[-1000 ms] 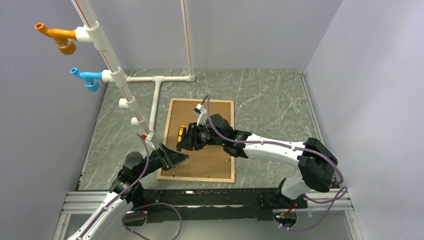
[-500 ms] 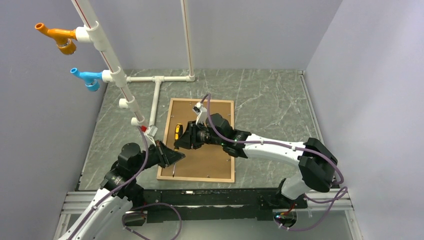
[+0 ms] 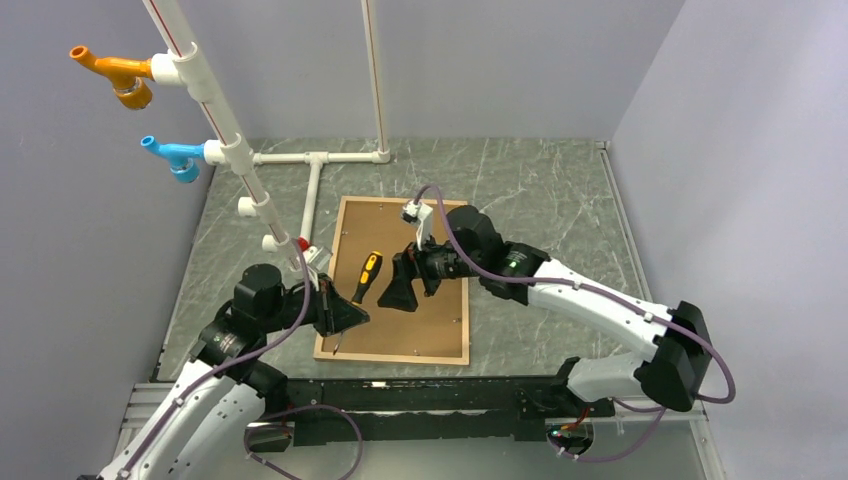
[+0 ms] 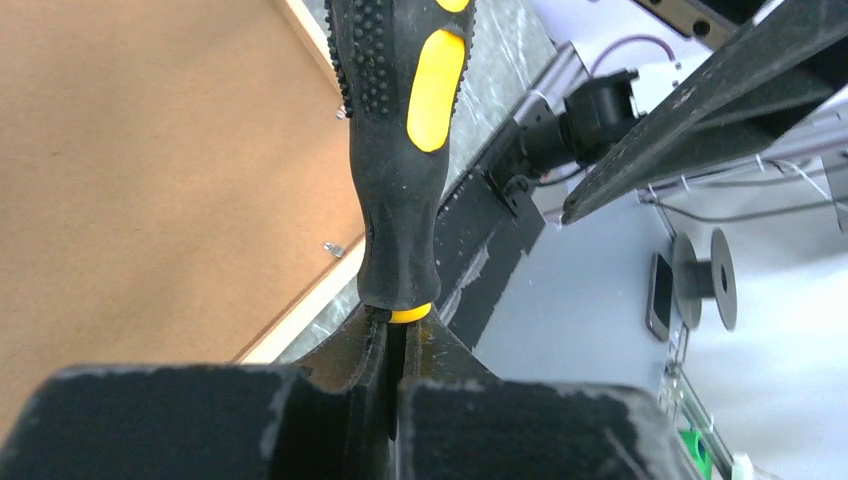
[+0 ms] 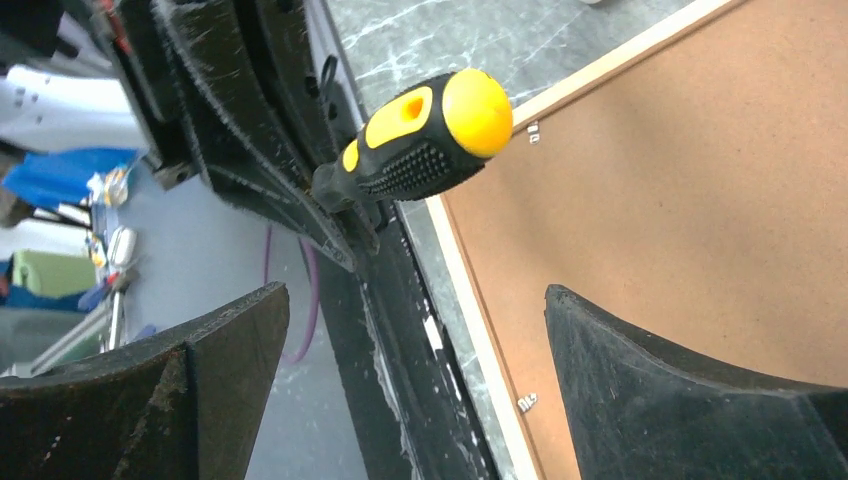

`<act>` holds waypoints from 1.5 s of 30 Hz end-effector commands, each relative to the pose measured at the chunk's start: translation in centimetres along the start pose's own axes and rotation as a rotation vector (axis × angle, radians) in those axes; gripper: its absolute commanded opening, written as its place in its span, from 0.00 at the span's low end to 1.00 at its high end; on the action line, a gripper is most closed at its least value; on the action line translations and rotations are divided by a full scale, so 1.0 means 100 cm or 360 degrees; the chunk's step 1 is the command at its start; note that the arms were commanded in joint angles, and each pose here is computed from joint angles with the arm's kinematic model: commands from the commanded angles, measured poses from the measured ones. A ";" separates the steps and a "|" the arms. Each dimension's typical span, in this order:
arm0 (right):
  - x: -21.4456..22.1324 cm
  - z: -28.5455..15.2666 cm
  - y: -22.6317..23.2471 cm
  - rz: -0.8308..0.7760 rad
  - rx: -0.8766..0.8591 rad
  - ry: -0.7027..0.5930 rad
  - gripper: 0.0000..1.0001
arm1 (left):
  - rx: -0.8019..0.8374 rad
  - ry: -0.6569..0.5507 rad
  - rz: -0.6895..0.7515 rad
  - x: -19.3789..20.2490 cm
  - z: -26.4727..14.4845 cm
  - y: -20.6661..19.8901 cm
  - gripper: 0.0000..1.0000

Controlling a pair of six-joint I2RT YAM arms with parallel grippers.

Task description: Take the photo out of the frame

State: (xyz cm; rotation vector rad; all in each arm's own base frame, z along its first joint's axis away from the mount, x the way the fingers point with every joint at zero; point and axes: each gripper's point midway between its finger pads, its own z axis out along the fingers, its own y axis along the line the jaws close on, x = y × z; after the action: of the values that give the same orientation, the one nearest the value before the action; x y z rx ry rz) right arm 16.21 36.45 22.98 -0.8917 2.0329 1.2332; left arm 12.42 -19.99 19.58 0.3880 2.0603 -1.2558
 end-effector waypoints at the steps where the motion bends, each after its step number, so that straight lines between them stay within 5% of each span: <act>1: -0.009 -0.032 0.017 -0.0118 -0.0178 0.0022 1.00 | 0.0246 0.0077 0.0246 -0.012 -0.004 -0.033 0.00; 6: -0.037 -0.044 0.011 -0.0115 -0.0091 -0.0133 1.00 | 0.0352 0.0279 0.0348 -0.018 -0.006 -0.049 0.00; 17: -0.061 -0.067 0.034 -0.0066 -0.0542 -0.0096 0.99 | 0.0551 0.0498 0.0636 -0.048 0.011 -0.065 0.00; 28: -0.058 -0.064 0.042 -0.0049 -0.0691 -0.0017 0.81 | 0.0639 0.0695 0.0760 -0.043 0.040 -0.049 0.00; 34: -0.049 -0.059 0.030 -0.0008 -0.0588 -0.0016 0.81 | 0.0721 0.0675 0.0821 -0.039 0.044 -0.049 0.00; 42: -0.040 -0.057 0.028 -0.0011 -0.0617 0.0032 0.54 | 0.0787 0.0677 0.0827 -0.032 0.046 -0.048 0.00; 45: -0.038 -0.058 0.033 -0.0038 -0.0649 0.0044 0.56 | 0.0776 0.0666 0.0826 -0.029 0.046 -0.046 0.00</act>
State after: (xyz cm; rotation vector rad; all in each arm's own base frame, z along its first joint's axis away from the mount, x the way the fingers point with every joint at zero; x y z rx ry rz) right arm 15.88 33.11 28.88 -1.0408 1.9035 1.6462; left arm 14.20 -25.58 22.66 1.3725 1.8766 -1.3804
